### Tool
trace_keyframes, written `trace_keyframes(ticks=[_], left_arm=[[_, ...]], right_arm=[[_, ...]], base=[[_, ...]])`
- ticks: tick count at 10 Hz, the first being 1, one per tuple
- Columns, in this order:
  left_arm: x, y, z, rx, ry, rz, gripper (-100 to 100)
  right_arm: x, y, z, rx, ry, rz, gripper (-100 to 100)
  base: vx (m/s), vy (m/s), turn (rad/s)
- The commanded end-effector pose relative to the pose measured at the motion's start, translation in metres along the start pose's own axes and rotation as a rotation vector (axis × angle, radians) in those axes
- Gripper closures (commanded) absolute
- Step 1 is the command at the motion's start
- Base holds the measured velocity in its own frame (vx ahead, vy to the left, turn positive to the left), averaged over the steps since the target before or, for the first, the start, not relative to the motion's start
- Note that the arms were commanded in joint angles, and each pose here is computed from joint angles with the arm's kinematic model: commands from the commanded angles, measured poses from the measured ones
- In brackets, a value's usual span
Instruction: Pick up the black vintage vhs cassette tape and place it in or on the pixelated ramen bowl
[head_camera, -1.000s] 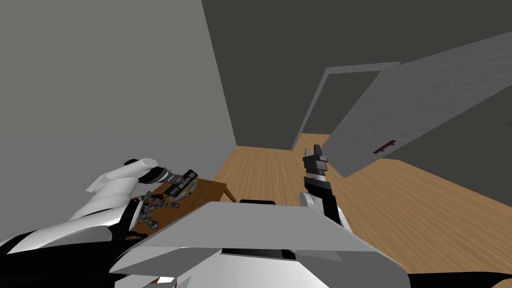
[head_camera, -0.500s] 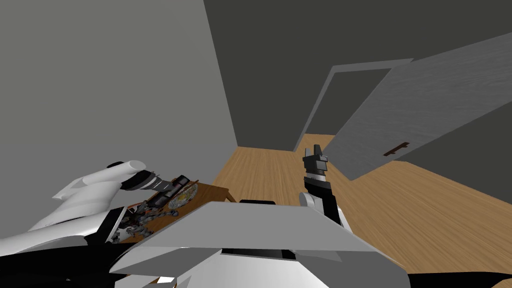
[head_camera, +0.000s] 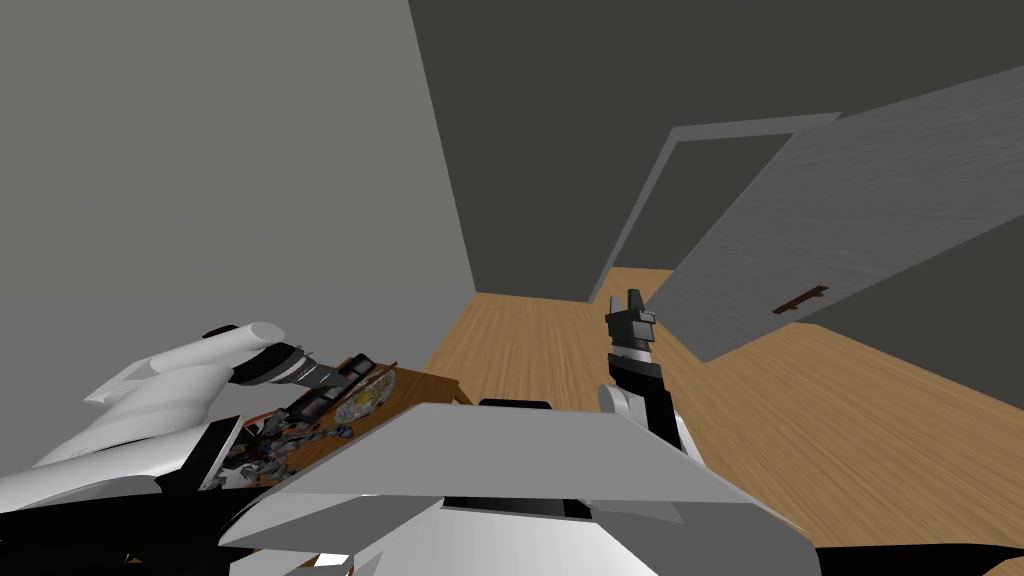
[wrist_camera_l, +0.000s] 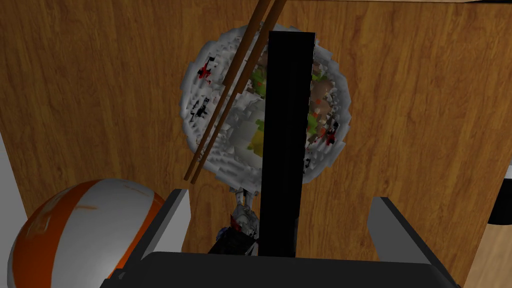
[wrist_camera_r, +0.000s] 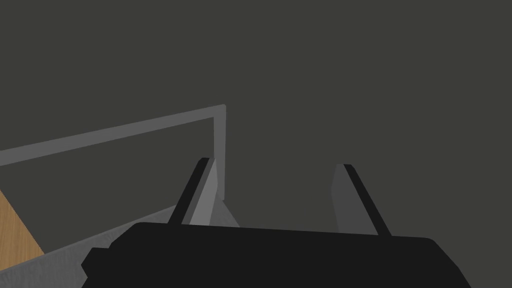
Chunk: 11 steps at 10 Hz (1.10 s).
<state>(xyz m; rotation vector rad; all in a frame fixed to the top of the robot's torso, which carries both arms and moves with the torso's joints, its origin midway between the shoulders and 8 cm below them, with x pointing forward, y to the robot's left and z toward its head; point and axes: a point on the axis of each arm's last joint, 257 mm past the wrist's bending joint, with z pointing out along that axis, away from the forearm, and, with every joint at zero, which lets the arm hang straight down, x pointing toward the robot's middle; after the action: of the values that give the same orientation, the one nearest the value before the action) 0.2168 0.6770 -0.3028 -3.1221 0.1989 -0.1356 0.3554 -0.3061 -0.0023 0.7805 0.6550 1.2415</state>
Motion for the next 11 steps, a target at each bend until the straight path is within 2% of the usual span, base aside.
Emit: trace_keyframes(ticks=[1, 2, 3, 4, 7, 8, 9, 10, 11], left_arm=[[0.0, 0.0, 0.0, 0.0, 0.0, 0.0, -100], [0.0, 0.0, 0.0, 0.0, 0.0, 0.0, -100], [0.0, 0.0, 0.0, 0.0, 0.0, 0.0, 0], [0.002, -0.003, -0.016, 0.0, 0.001, -0.002, -100], [0.006, -0.006, -0.049, -0.001, 0.001, -0.002, -100], [0.006, -0.006, -0.054, -0.001, 0.0, -0.002, -100], [0.007, -0.007, -0.049, 0.001, 0.002, -0.001, -100], [0.007, -0.006, -0.05, -0.001, 0.001, -0.002, 0], [0.007, -0.006, -0.05, -0.001, 0.001, -0.002, 0]], right_arm=[[0.0, 0.0, 0.0, 0.0, 0.0, 0.0, 0], [0.0, 0.0, 0.0, 0.0, 0.0, 0.0, 0], [0.0, 0.0, 0.0, 0.0, 0.0, 0.0, 0], [0.0, 0.0, 0.0, 0.0, 0.0, 0.0, 0], [0.0, 0.0, 0.0, 0.0, 0.0, 0.0, 0], [0.0, 0.0, 0.0, 0.0, 0.0, 0.0, 0], [0.0, 0.0, 0.0, 0.0, 0.0, 0.0, 0], [0.0, 0.0, 0.0, 0.0, 0.0, 0.0, 0], [0.0, 0.0, 0.0, 0.0, 0.0, 0.0, 0]], base=[[0.0, 0.0, 0.0], [0.0, 0.0, 0.0], [0.0, 0.0, 0.0], [-0.003, -0.007, -0.008], [-0.008, -0.011, -0.006], [-0.005, -0.011, -0.006], [0.0, 0.0, 0.0], [0.0, 0.0, 0.0], [0.0, 0.0, 0.0]])
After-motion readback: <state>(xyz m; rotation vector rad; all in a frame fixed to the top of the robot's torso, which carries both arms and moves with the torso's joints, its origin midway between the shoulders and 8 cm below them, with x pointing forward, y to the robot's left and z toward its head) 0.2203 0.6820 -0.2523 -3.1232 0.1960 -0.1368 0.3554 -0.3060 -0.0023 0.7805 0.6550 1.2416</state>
